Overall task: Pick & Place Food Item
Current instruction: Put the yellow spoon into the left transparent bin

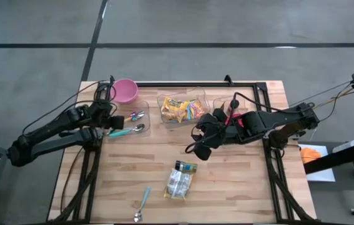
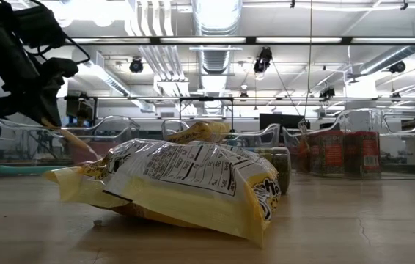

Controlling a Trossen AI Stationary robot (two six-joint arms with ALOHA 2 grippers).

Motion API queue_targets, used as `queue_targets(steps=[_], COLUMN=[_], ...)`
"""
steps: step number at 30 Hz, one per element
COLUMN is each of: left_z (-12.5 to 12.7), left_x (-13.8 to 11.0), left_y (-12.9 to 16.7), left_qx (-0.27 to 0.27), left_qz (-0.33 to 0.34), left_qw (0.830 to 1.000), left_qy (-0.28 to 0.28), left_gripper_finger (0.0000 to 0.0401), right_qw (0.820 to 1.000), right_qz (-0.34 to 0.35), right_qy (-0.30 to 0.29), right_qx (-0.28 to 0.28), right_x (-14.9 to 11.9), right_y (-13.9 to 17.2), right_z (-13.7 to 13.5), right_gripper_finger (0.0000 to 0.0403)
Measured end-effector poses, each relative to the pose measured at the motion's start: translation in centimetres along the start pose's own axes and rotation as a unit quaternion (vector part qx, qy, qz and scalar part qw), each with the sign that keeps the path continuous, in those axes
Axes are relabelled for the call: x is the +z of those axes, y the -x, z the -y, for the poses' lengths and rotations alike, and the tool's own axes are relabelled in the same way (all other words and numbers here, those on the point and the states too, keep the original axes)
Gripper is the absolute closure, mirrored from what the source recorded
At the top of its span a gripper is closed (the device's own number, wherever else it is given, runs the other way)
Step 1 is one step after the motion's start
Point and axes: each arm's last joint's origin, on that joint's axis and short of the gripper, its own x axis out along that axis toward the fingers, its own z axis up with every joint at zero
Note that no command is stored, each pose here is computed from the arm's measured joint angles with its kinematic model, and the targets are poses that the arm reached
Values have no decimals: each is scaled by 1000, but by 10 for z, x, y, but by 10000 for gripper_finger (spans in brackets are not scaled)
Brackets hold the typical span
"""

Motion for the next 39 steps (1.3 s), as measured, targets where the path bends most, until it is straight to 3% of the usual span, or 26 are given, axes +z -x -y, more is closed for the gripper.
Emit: queue_targets(steps=[10, 15, 30, 39], left_z=[-2, -2, 5, 16], left_x=[-3, -3, 4, 15], left_y=[0, -1, -18, -26], left_qx=[9, 8, 64, 105], left_qz=[-17, -23, -94, -140], left_qw=[1000, 1000, 992, 978], left_qy=[1, 0, -59, -112], left_gripper_finger=[340, 360, 370, 370], right_qw=[1000, 1000, 1000, 1000], right_qz=[0, 0, 0, -1], right_qy=[0, 0, 0, 1], right_qx=[0, 1, 0, 1], right_x=[0, 0, 0, 0], right_y=[0, 0, 0, 0], right_z=[0, 0, 0, 0], right_gripper_finger=[221, 221, 221, 221])
